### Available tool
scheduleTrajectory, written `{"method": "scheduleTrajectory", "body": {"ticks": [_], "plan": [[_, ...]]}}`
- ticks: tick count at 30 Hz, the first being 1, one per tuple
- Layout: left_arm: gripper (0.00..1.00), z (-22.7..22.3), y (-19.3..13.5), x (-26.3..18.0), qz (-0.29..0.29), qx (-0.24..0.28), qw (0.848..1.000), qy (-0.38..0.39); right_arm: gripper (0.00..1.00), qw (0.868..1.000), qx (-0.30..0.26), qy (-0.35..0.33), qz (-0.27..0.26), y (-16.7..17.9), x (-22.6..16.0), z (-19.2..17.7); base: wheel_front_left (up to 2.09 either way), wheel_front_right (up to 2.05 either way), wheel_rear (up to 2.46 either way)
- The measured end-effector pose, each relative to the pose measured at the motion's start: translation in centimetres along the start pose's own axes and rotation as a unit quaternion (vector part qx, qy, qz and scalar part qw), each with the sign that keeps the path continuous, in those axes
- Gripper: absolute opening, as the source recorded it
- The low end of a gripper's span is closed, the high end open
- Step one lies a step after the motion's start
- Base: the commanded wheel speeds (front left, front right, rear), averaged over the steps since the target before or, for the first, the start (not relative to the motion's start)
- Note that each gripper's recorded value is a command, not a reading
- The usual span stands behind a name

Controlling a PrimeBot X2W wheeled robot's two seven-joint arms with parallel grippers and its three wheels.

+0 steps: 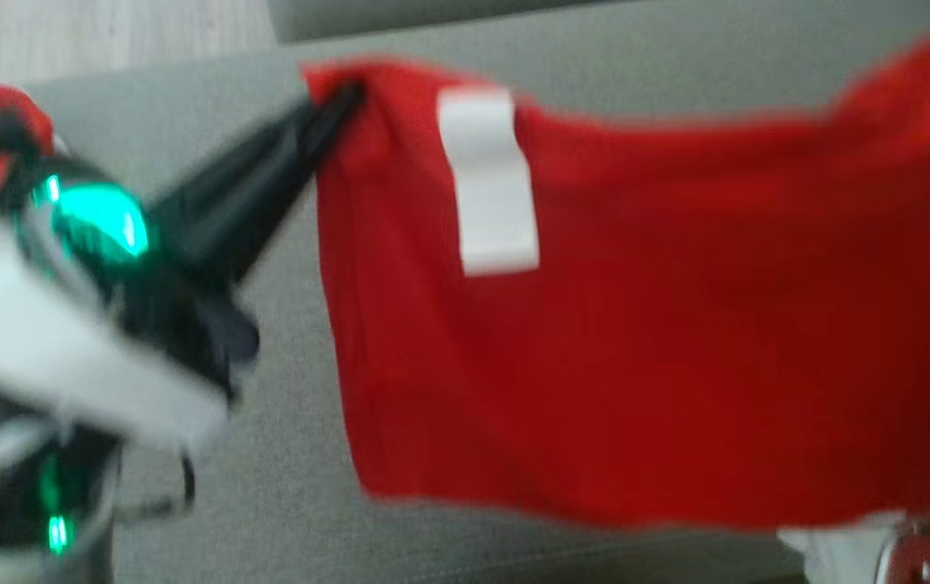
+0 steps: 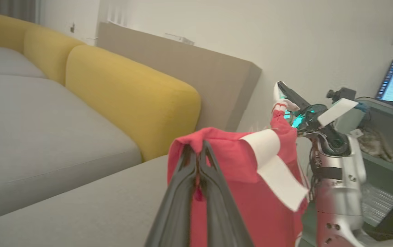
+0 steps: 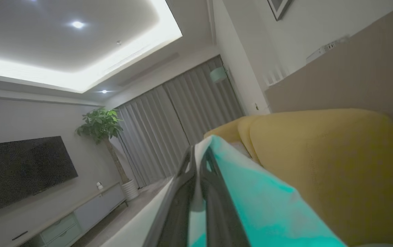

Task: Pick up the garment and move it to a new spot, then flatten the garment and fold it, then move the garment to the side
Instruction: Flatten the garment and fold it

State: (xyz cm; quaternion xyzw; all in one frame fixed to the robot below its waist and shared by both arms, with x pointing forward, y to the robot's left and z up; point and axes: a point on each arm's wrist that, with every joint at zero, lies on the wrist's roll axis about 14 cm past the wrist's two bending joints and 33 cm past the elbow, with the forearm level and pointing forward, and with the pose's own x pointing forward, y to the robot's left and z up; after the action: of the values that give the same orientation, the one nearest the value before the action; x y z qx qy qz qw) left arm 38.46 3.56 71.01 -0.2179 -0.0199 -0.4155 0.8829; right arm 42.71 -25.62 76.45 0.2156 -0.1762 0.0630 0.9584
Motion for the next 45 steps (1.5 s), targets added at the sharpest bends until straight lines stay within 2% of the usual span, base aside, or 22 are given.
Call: {"method": "scheduleTrajectory", "body": {"ticks": [3, 6, 9, 14, 20, 23, 27, 30, 32, 38, 45], "plan": [[0.0, -1.2, 4.5, 2.7, 0.04, 0.015, 0.999, 0.032, 0.0, 0.999, -0.01, 0.034, -0.013, -0.7, 3.6, -3.0, 0.0, 0.0, 0.0], [0.0, -1.6, 8.9, 6.1, 0.076, 0.06, 0.994, 0.05, 0.0, 0.997, -0.051, 0.049, -0.026, -1.0, 7.6, -5.3, 0.0, 0.0, 0.0], [0.0, -1.6, 12.5, 10.1, 0.099, 0.088, 0.99, 0.05, 0.0, 0.995, -0.07, 0.053, -0.039, -1.8, 11.7, -7.4, 0.0, 0.0, 0.0], [0.0, 0.1, 18.9, 15.4, 0.156, 0.138, 0.978, -0.008, 0.0, 0.995, -0.084, 0.022, -0.054, -3.2, 17.7, -9.9, 0.0, 0.0, 0.0], [0.0, 1.5, 26.3, 17.5, 0.225, 0.21, 0.948, -0.077, 0.0, 0.997, -0.065, -0.017, -0.04, -3.7, 22.5, -13.6, 0.0, 0.0, 0.0], [0.0, -1.8, 29.3, 17.4, 0.235, 0.198, 0.949, -0.066, 0.0, 0.998, -0.046, 0.005, -0.041, -4.9, 22.9, -17.8, 0.0, 0.0, 0.0], [0.0, -9.8, 32.0, 14.9, 0.251, 0.165, 0.954, 0.004, 0.0, 0.997, -0.023, 0.068, -0.041, -5.9, 20.2, -24.6, 0.0, 0.0, 0.0], [0.0, -15.4, 31.8, 11.8, 0.256, 0.141, 0.955, 0.057, 0.0, 0.989, -0.018, 0.137, -0.052, -7.1, 15.2, -29.5, 0.0, 0.0, 0.0], [0.0, -18.1, 30.8, 9.9, 0.253, 0.123, 0.956, 0.081, 0.0, 0.983, -0.011, 0.17, -0.067, -8.0, 11.3, -31.4, 0.0, 0.0, 0.0], [0.0, -22.0, 28.0, 5.0, 0.247, 0.101, 0.956, 0.122, 0.0, 0.969, -0.021, 0.229, -0.086, -8.6, 2.7, -32.9, 0.0, 0.0, 0.0], [0.0, -25.0, 20.9, -2.9, 0.258, 0.03, 0.953, 0.156, 0.0, 0.946, -0.025, 0.294, -0.137, -9.1, -9.1, -31.2, 0.0, 0.0, 0.0]]}}
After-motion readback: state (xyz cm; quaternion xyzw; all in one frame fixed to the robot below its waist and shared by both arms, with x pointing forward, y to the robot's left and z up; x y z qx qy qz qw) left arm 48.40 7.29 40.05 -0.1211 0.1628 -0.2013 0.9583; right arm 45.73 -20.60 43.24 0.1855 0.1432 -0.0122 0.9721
